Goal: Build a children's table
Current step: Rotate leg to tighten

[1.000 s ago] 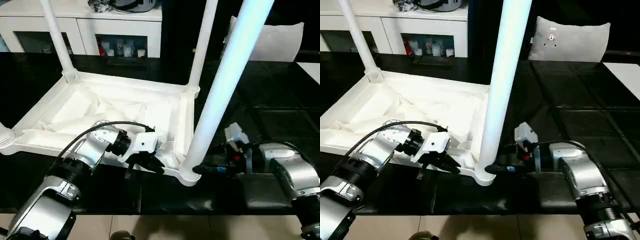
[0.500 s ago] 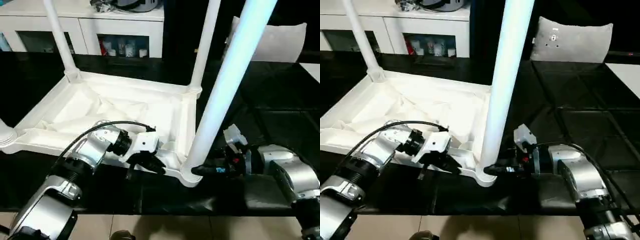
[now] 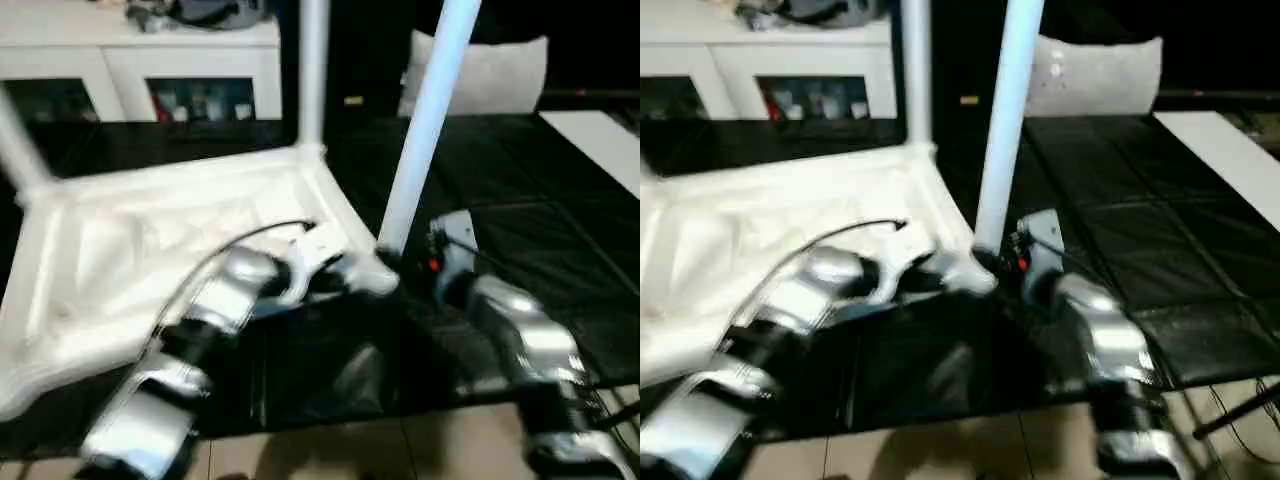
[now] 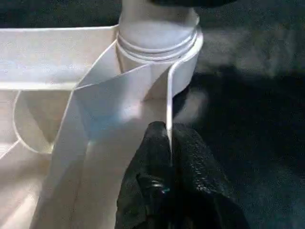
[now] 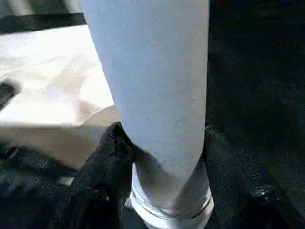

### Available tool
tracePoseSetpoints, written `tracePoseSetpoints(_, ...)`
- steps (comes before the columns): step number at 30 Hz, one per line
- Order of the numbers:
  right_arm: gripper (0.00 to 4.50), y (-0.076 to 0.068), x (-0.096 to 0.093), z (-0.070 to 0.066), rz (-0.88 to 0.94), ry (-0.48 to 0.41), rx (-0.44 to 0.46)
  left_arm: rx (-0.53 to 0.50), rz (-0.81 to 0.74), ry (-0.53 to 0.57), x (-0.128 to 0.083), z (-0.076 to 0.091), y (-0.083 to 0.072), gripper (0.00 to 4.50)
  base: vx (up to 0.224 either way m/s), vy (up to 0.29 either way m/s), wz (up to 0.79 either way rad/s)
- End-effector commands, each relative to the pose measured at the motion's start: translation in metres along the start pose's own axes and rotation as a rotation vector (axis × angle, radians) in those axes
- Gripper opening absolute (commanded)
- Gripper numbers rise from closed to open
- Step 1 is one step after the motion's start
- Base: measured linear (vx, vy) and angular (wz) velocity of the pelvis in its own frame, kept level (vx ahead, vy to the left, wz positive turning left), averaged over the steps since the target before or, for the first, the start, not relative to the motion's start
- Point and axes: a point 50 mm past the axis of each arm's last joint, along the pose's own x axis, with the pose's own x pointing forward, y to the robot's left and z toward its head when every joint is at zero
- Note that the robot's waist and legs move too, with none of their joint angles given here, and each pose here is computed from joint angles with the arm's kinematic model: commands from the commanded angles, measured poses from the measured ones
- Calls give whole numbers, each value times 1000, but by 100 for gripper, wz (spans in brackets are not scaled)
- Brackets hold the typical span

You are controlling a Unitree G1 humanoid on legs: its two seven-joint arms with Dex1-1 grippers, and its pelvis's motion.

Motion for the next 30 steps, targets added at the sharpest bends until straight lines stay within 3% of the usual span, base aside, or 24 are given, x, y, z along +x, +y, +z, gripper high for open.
tracePoseSetpoints(1, 194, 26, 14, -10, 82, 51, -10, 41, -5, -132, 12, 35, -12, 0, 0, 0, 0)
tracePoseSetpoints(2, 249, 22, 15, -8, 46, 20, 11, 45, -24, -142, 14, 36, -17, 0, 0, 0, 0)
tracePoseSetpoints(3, 263, 20, 14, -7, 35, 2, 12, 53, -32, -142, 14, 36, -18, 0, 0, 0, 0)
tracePoseSetpoints(6, 268, 15, 11, -3, 28, -26, 14, 72, -46, -130, 12, 34, -19, 0, 0, 0, 0)
tracePoseSetpoints(7, 299, 13, 10, -3, 13, -24, 3, 74, -41, -125, 11, 33, -18, 0, 0, 0, 0)
tracePoseSetpoints(9, 307, 8, 5, -2, 36, -36, -42, 85, -52, -113, 7, 28, -16, 0, 0, 0, 0)
tracePoseSetpoints(15, 350, -2, -13, 3, 180, -80, -82, 116, -115, -85, -6, 14, -8, 0, 0, 0, 0)
tracePoseSetpoints(18, 369, -6, -27, 2, 303, -41, -157, 168, -184, -90, -15, 6, -5, 0, 0, 0, 0)
tracePoseSetpoints(25, 369, -6, -27, 2, 303, -41, -157, 168, -184, -90, -15, 6, -5, 0, 0, 0, 0)
tracePoseSetpoints(26, 399, -7, -28, 1, 317, -33, -167, 171, -196, -88, -17, 5, -5, 0, 0, 0, 0)
tracePoseSetpoints(30, 399, -12, -59, -3, 656, 88, -251, 317, -498, 27, -47, -21, -5, 0, 0, 0, 0)
